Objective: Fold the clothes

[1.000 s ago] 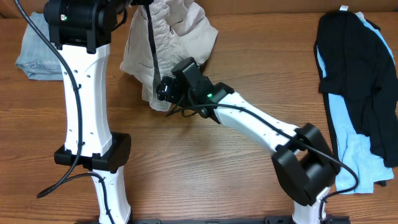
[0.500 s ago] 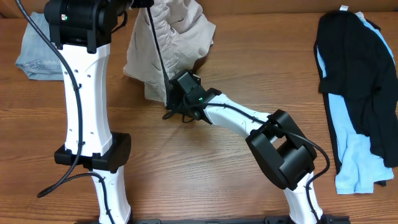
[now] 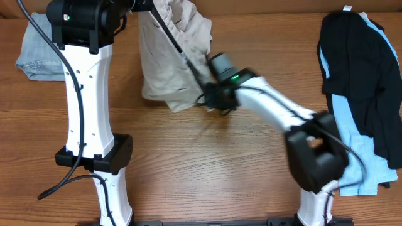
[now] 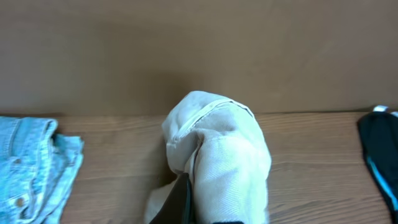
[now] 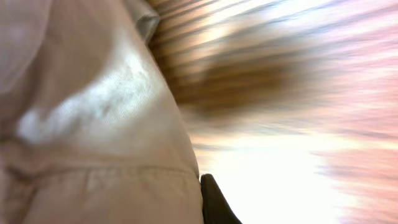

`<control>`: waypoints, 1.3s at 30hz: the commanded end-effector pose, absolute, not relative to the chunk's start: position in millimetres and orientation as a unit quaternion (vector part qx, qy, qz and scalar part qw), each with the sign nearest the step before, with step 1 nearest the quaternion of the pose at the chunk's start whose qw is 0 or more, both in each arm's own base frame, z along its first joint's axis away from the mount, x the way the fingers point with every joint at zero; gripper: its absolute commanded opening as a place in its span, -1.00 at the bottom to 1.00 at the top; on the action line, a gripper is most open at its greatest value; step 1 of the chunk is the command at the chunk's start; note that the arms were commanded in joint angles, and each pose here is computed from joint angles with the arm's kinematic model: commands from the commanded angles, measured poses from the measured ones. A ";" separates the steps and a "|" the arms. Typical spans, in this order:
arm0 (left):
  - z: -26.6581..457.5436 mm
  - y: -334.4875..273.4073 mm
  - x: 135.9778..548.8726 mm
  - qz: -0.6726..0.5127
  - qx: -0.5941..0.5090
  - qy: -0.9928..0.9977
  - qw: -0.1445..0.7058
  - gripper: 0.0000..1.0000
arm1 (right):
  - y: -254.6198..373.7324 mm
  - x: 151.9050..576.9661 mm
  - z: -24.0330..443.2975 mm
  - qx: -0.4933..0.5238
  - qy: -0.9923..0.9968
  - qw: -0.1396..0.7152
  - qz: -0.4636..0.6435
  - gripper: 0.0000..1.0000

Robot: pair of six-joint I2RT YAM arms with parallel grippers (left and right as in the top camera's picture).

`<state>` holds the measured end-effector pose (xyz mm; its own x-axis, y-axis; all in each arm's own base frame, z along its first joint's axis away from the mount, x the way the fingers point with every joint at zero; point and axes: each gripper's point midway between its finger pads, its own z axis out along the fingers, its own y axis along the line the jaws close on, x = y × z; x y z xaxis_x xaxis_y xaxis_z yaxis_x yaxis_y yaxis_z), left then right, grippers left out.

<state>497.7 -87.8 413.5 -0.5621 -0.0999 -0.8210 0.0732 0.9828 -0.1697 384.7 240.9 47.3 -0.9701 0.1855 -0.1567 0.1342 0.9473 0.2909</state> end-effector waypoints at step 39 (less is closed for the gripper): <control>259.8 -40.3 418.3 0.039 -0.020 0.986 0.159 -0.92 | 115.6 391.3 219.1 -0.009 0.957 0.184 0.224 -0.92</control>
